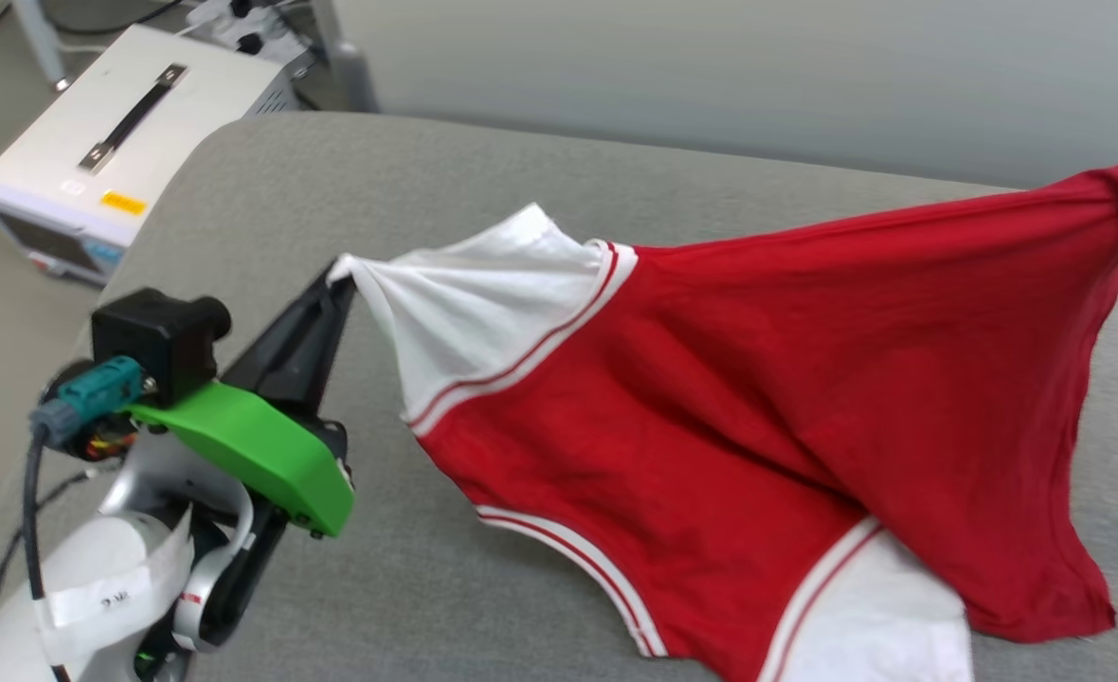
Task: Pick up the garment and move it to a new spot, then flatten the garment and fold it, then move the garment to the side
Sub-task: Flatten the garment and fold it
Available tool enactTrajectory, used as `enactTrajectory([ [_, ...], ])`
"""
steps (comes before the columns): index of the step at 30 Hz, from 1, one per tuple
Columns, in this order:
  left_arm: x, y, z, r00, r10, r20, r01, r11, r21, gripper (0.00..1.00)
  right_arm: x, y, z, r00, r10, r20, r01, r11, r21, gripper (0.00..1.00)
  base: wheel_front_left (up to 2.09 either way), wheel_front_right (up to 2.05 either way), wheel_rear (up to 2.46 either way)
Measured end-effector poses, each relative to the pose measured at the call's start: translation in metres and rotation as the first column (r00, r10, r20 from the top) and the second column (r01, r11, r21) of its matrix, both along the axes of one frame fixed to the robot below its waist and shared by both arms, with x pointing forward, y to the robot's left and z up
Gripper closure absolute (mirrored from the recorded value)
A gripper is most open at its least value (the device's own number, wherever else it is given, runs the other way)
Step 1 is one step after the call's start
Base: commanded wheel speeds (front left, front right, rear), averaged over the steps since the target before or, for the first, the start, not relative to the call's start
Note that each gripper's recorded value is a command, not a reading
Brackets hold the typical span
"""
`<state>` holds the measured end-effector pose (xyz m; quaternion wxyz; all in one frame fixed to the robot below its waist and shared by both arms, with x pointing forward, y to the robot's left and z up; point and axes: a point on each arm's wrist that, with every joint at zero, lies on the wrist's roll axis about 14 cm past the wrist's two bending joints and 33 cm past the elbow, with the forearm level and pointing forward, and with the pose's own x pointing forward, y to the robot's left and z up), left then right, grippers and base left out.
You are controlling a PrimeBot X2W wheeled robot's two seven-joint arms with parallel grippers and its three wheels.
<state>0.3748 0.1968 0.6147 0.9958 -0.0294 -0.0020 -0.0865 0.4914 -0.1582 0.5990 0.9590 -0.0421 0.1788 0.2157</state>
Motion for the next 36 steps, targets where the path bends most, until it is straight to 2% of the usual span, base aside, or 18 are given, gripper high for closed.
enactTrajectory([
  [8,0.009,-0.024,0.049,0.986,-0.083,0.144,0.076,0.996,0.048,1.0,-0.034,-0.028,0.047,0.988,-0.062,0.141,0.058,0.998,0.031,1.0,0.0,0.0,0.0],
  [17,0.018,-0.04,0.117,0.932,-0.142,0.335,0.106,0.987,0.123,1.0,-0.054,-0.063,0.089,0.948,-0.155,0.279,0.14,0.988,0.072,1.0,0.0,0.0,0.0],
  [28,0.057,-0.04,0.164,0.887,-0.183,0.425,0.079,0.965,0.25,1.0,-0.027,-0.076,0.112,0.897,-0.211,0.387,0.177,0.977,0.122,1.0,0.0,0.0,0.0],
  [36,0.115,-0.037,0.185,0.875,-0.227,0.428,0.06,0.927,0.369,1.0,0.019,-0.078,0.134,0.844,-0.229,0.485,0.181,0.973,0.144,1.0,0.0,0.0,0.0],
])
